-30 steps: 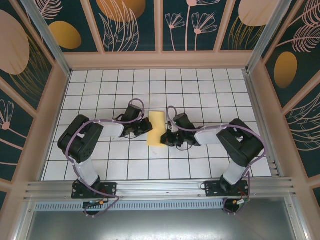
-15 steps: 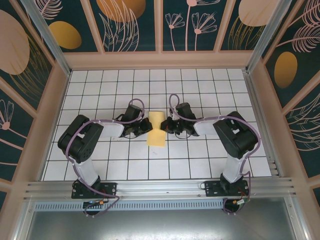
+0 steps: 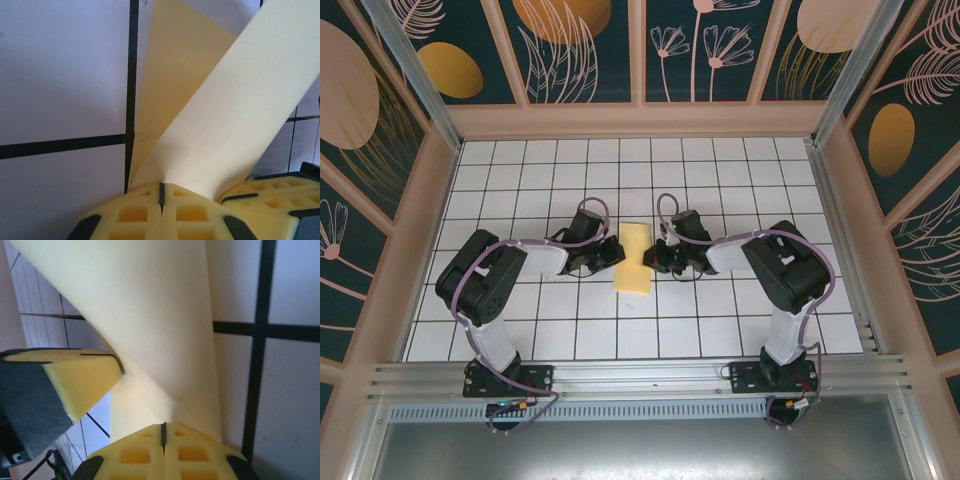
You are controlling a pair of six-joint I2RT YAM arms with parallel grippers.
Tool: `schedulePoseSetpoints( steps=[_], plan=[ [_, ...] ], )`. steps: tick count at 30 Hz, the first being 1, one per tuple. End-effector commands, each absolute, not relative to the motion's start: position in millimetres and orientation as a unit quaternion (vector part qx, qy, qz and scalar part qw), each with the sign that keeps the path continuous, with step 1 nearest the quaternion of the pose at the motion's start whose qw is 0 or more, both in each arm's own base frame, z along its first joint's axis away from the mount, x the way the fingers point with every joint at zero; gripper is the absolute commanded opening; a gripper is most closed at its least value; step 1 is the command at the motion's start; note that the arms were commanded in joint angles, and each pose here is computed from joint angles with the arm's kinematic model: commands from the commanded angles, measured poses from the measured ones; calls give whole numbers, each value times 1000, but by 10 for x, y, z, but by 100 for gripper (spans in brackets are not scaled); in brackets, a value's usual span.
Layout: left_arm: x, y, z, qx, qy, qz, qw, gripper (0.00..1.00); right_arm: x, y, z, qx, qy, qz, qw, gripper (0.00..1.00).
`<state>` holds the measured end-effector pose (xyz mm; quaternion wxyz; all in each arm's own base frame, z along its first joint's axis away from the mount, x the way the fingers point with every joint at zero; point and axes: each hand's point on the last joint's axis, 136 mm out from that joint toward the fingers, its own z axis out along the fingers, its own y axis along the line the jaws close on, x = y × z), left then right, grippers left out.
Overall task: Fold a paper plane with a square sheet of paper (pick it up from the middle)
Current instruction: Fold the square sheet of paper in half at the center of the table.
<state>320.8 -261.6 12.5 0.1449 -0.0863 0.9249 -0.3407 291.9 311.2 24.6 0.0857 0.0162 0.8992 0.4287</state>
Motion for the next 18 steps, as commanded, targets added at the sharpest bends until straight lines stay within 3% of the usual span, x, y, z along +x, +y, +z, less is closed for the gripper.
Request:
schedulePoseSetpoints(
  steps=[1,18],
  plan=[
    [2858,-2373,-356,-96,954,-270,83,0,3132,3195,644,-5,881,456,124,0],
    [2820,-2348,-388,-95,955,-268,81,0,3197,3039,58,36,909,407,84,0]
  ],
)
